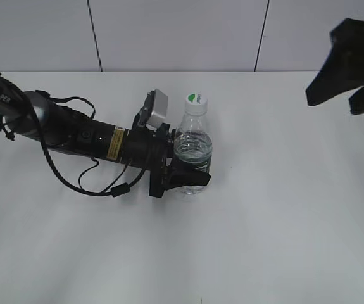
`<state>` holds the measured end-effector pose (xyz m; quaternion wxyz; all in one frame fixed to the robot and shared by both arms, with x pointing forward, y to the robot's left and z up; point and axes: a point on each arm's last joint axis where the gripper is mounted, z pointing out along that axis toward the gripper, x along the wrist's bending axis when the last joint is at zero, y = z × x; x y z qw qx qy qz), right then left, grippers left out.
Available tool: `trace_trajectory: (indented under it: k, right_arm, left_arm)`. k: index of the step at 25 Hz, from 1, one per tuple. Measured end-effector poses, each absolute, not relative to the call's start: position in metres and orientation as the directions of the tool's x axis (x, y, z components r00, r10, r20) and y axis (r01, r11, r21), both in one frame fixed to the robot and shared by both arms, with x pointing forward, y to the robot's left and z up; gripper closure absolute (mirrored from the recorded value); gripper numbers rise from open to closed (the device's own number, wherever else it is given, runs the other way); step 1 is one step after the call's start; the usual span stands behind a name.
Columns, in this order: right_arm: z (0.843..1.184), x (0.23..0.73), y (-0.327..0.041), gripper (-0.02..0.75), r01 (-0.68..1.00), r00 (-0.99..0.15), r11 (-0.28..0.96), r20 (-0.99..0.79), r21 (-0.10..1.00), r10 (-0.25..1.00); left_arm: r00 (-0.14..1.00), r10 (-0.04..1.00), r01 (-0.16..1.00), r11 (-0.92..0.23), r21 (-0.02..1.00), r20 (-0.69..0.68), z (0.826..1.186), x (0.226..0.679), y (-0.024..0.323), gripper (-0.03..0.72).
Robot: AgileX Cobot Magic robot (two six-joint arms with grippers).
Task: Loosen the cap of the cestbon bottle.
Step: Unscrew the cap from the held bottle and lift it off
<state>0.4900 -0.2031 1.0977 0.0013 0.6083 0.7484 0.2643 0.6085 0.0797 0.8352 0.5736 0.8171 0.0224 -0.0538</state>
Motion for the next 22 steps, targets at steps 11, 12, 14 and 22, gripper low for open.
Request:
trace_trajectory:
  k: [11,12,14,22]
  right_arm:
    - [1.103,0.567,-0.14,0.22,0.918,-0.313,0.22,0.262,0.33,0.913]
    - [1.103,0.572,-0.134,0.221,0.918,-0.314,0.218,0.266,0.332,0.911]
    - [1.103,0.579,-0.123,0.23,0.921,-0.308,0.213,0.276,0.325,0.91]
    - [1.09,0.609,-0.095,0.269,0.946,-0.231,0.137,0.314,0.293,0.921]
  left_arm:
    - [0.993,-0.019,0.101,-0.339,0.935,-0.114,0.835,0.609,0.079,0.271]
    - [0.993,-0.018,0.102,-0.339,0.935,-0.114,0.835,0.609,0.078,0.271]
    - [0.993,-0.017,0.102,-0.339,0.935,-0.114,0.835,0.609,0.079,0.271]
    - [0.994,-0.008,0.103,-0.342,0.934,-0.112,0.835,0.61,0.079,0.271]
